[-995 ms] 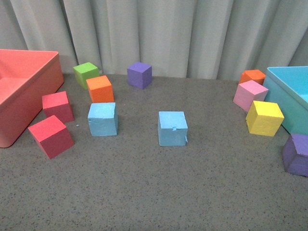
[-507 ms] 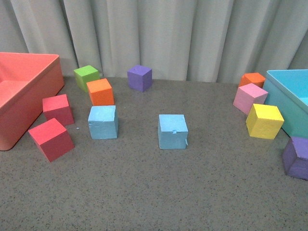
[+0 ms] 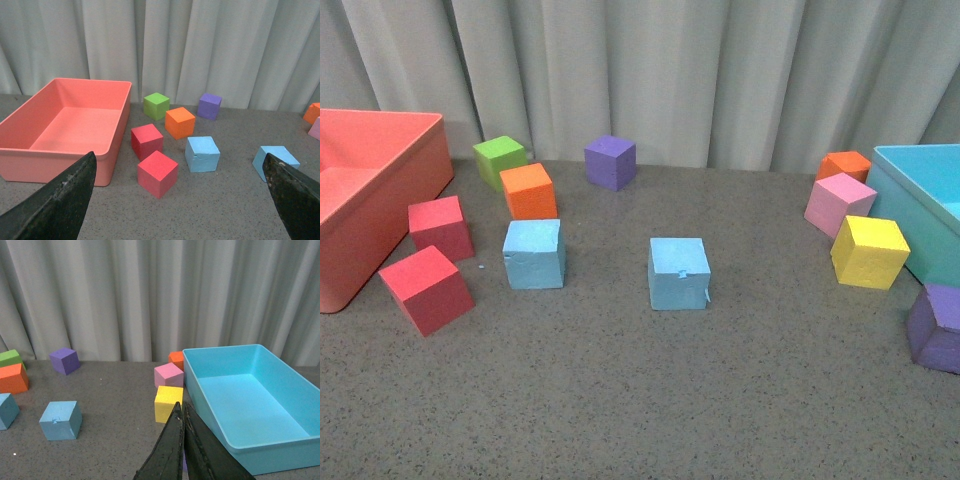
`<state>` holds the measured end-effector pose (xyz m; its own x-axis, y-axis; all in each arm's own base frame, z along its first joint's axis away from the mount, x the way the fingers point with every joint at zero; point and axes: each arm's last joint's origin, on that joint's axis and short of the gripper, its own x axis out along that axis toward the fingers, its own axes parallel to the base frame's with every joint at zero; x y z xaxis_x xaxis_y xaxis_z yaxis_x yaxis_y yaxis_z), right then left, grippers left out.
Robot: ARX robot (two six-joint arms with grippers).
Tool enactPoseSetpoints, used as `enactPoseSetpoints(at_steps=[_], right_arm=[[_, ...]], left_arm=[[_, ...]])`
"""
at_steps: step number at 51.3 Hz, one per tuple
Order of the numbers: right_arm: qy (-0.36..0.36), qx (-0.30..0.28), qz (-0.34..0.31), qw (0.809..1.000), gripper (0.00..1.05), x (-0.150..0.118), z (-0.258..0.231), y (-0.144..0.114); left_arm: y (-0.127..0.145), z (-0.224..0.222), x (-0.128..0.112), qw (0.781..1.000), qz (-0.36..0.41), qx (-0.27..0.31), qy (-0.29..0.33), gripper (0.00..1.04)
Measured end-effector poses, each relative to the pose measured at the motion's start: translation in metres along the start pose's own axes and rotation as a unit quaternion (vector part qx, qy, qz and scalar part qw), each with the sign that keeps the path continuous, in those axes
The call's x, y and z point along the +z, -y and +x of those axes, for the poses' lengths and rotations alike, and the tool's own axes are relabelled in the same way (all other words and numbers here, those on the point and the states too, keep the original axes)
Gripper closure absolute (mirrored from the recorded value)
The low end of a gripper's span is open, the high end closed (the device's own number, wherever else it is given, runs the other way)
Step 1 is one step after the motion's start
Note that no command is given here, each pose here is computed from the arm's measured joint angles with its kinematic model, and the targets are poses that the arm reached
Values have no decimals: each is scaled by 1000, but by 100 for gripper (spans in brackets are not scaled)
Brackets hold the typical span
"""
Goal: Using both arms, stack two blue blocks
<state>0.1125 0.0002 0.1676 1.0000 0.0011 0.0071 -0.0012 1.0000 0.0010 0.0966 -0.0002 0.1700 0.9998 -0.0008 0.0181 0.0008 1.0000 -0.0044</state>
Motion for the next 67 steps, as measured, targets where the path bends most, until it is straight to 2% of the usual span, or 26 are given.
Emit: enactPoseSetpoints(at_steps=[17,32,42,52,53,55,58,67], right_arm=[[-18,2,0,1000,104,-5,-12,0],[-4,1,0,1000,104,-3,-15,0],[-3,2,-1,1000,70,-3,-15,0],[-3,2,-1,1000,24,-3,-15,0],[-3,2,-1,1000,21,-3,-15,0],[-3,1,-1,1000,10,-3,-15,0],[-3,2,0,1000,10,-3,-15,0],[-3,1,0,1000,10,-3,-15,0]], left_arm=[[0,0,0,1000,0,0,0,7],[0,0,0,1000,0,0,0,7],[0,0,0,1000,0,0,0,7],[0,0,0,1000,-2,1,-3,7],[0,0,-1,1000,-5,1,-21,7],[3,3,-4,995,-17,11,-100,7],[8,14,-7,988,-20,1,-152,7],[28,81,17,983,-33,-5,-182,7]])
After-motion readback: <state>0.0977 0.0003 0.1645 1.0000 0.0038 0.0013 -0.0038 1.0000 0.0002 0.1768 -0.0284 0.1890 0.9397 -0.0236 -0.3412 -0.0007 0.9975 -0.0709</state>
